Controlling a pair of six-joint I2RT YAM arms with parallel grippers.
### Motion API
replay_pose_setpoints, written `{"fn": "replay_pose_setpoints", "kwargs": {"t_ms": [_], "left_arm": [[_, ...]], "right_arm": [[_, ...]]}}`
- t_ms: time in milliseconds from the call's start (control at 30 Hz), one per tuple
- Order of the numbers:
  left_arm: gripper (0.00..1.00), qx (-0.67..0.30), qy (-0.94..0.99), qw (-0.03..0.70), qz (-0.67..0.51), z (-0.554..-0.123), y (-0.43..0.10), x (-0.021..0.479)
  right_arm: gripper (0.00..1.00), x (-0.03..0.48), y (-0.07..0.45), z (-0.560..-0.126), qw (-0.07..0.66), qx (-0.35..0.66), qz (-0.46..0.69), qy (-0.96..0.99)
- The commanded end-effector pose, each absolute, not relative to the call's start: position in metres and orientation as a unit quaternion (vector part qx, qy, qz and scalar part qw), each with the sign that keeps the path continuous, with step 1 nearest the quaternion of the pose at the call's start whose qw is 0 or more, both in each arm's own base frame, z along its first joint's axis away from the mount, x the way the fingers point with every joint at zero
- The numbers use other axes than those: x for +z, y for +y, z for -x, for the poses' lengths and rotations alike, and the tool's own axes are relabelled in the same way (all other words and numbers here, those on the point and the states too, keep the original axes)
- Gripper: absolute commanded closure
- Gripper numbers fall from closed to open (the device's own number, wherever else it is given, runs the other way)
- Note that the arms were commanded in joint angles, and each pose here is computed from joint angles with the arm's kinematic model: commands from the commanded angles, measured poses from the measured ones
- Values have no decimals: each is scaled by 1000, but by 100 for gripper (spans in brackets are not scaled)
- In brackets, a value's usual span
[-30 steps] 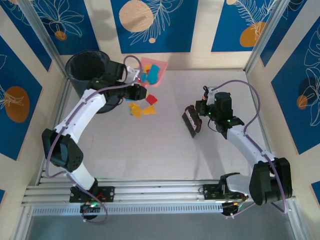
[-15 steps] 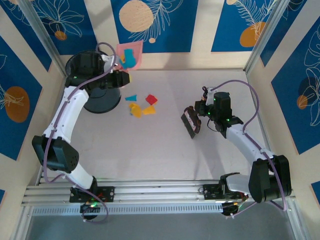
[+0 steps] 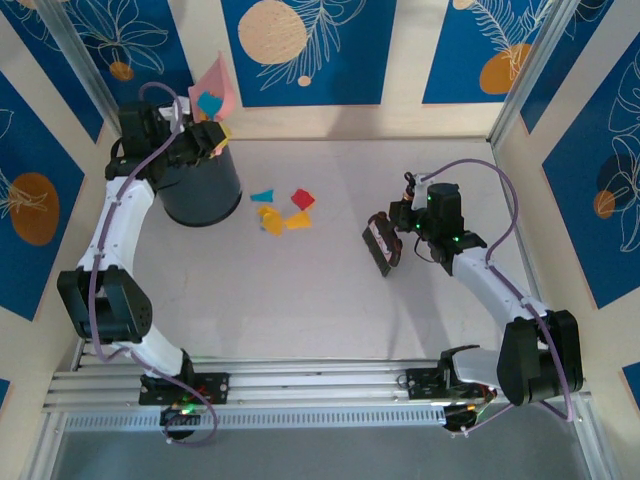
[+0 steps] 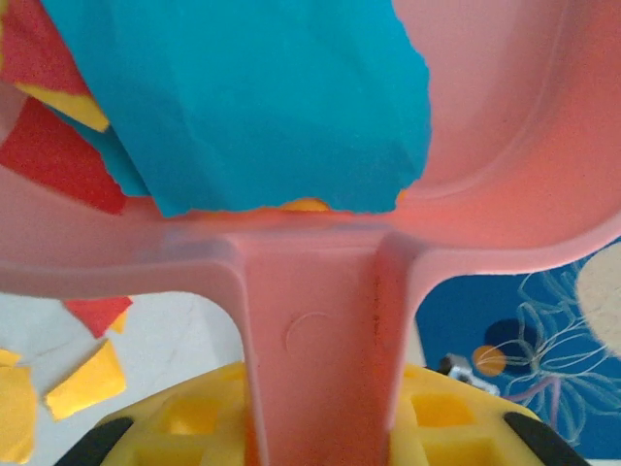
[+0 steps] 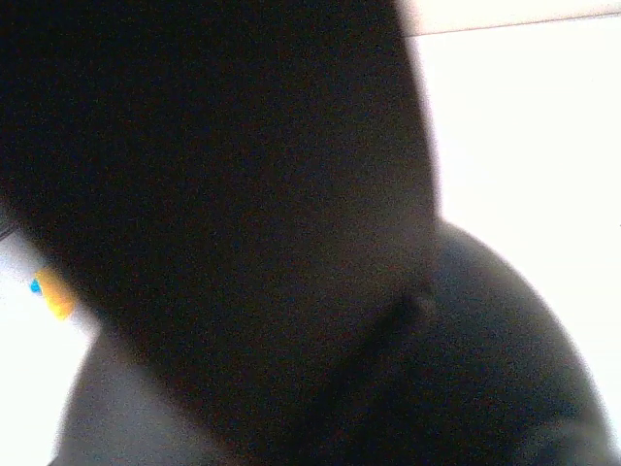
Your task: Sweep away the paper scraps from the table
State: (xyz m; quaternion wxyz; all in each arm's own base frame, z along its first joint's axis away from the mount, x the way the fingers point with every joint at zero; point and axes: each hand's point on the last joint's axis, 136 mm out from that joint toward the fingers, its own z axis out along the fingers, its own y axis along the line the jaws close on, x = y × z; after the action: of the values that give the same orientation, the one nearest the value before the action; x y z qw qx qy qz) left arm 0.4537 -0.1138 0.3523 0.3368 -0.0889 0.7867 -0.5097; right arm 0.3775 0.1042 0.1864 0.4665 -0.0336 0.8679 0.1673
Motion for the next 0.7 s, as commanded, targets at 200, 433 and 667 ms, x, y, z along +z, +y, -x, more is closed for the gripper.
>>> {"fn": "replay_pose_setpoints", "kwargs": {"t_ms": [200, 433, 667], "left_arm": [[100, -589, 722, 336, 135, -460, -99, 373], [100, -624, 688, 331, 166, -462, -92, 377], [100, -650, 660, 324, 193, -463, -88, 383]], "right_arm": [[100, 202, 111, -382, 478, 179, 39, 859], [100, 199, 111, -382, 475, 177, 39, 861], [100, 199, 112, -382, 475, 177, 40, 861]]}}
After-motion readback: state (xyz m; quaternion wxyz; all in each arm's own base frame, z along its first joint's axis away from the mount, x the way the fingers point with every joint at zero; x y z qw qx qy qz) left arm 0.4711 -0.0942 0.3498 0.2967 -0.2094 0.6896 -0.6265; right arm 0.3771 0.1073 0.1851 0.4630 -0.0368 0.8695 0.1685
